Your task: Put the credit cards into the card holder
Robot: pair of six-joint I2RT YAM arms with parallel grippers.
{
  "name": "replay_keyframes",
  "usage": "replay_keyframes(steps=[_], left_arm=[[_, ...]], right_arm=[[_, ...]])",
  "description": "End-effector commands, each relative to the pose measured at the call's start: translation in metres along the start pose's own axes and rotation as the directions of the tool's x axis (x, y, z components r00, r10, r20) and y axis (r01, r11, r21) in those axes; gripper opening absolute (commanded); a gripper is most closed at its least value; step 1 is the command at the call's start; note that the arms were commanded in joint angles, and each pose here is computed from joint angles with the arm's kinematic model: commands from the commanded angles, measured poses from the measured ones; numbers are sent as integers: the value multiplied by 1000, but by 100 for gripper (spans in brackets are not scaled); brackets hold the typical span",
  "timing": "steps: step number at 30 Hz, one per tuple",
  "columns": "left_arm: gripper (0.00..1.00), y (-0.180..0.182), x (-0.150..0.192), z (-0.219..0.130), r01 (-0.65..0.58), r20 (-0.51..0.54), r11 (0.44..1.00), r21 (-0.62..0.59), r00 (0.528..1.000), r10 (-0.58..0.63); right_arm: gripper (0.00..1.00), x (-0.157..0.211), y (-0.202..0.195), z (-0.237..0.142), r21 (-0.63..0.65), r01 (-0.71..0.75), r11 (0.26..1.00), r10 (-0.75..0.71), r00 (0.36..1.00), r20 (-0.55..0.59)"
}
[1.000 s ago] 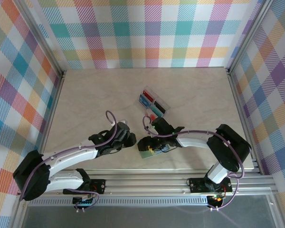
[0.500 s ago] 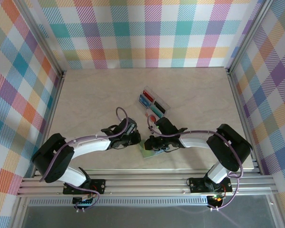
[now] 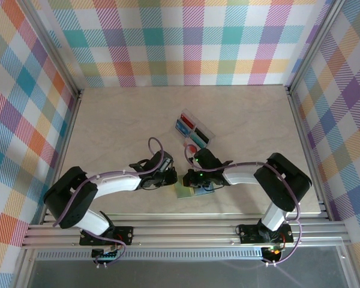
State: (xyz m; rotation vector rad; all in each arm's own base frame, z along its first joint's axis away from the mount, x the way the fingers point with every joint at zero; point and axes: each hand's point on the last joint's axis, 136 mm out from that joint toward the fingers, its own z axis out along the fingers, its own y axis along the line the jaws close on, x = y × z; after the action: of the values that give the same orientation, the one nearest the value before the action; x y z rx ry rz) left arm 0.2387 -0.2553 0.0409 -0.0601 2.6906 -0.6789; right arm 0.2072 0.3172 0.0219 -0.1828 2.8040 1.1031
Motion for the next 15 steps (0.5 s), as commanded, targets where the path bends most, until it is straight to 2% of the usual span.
replay_keyframes(steps=[1,9,15], left_arm=[[15,-3,-12,-21,-22,56,1000,10,998,21],[15,-9,-10,-13,-23,28,999,22,999,22],[11,-7,-3,0,-13,-2,999,29,1000,13]], right_arm=[[0,-15,-11,5,31,-64,997,62,995,76],[0,-20,-15,4,20,-106,994,103,986,133],[0,-21,-12,5,14,-96,995,94,988,124]])
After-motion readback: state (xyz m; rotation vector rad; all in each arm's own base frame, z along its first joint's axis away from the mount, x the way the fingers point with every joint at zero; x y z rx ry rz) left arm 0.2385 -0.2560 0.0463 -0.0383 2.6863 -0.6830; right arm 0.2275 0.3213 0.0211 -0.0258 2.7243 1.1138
